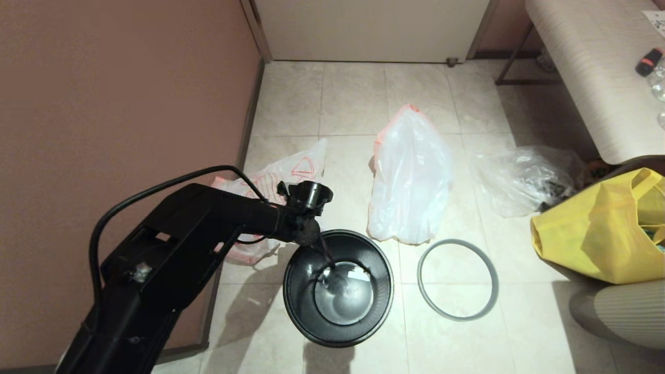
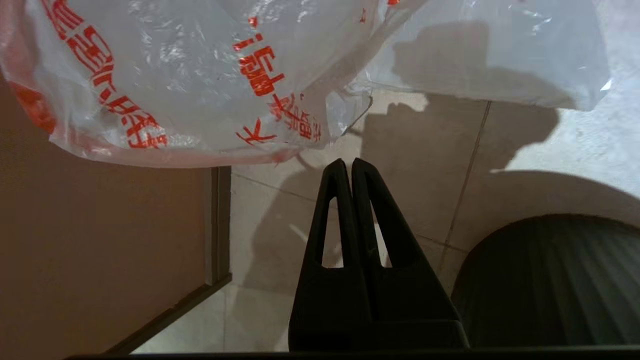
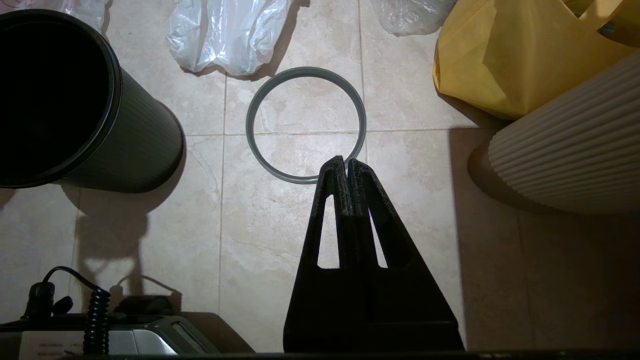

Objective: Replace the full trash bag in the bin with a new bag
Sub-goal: Pick up a new trash bag

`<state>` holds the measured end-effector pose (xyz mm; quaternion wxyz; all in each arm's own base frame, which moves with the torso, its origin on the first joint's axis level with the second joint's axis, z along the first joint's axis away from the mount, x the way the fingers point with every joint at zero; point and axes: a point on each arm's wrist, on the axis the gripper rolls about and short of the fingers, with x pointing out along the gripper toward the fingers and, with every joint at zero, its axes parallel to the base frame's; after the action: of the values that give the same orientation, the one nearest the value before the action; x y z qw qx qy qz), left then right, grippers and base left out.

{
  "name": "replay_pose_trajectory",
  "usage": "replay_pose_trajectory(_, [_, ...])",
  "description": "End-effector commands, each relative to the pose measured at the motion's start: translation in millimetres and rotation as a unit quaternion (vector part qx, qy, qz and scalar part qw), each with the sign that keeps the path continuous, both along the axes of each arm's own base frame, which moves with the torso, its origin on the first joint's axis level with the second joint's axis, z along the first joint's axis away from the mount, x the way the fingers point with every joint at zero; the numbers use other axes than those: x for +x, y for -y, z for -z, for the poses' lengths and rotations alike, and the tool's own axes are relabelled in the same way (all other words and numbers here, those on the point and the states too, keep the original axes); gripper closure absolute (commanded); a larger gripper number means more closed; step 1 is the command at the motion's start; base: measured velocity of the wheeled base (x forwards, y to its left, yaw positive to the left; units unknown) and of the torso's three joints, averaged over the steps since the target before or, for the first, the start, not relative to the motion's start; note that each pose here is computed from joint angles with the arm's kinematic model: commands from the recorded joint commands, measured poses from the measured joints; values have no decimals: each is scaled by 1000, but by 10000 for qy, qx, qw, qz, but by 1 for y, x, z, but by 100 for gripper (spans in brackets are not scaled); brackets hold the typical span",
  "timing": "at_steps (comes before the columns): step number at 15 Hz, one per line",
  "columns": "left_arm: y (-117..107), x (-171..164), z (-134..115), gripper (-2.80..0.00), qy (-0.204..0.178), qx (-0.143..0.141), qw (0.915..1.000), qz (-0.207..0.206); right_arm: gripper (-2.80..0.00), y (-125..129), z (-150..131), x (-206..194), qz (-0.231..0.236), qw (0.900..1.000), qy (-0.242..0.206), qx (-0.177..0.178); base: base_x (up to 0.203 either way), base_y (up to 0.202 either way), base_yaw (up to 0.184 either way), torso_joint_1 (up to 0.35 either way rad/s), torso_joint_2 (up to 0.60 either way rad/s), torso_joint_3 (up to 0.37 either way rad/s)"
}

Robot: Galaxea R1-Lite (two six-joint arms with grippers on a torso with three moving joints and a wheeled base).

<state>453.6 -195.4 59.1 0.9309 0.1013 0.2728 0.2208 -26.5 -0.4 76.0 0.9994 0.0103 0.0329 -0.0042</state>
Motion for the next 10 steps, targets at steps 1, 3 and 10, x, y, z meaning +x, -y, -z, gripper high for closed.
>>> replay_pose_trajectory(1, [-4, 13, 17, -280, -35, 53, 9999, -90, 0, 0, 0, 0, 0, 10000, -8, 2, 0, 0, 0, 0, 0, 0])
replay_pose_trajectory(3, [-10, 30, 25, -280, 203, -42, 9996, -197, 0, 0, 0, 0, 0, 10000, -8, 2, 0, 0, 0, 0, 0, 0])
replay_pose_trajectory(10, [-33, 66, 57, -280, 1353, 242, 9904, -113, 0, 0, 0, 0, 0, 10000, -8, 2, 0, 0, 0, 0, 0, 0])
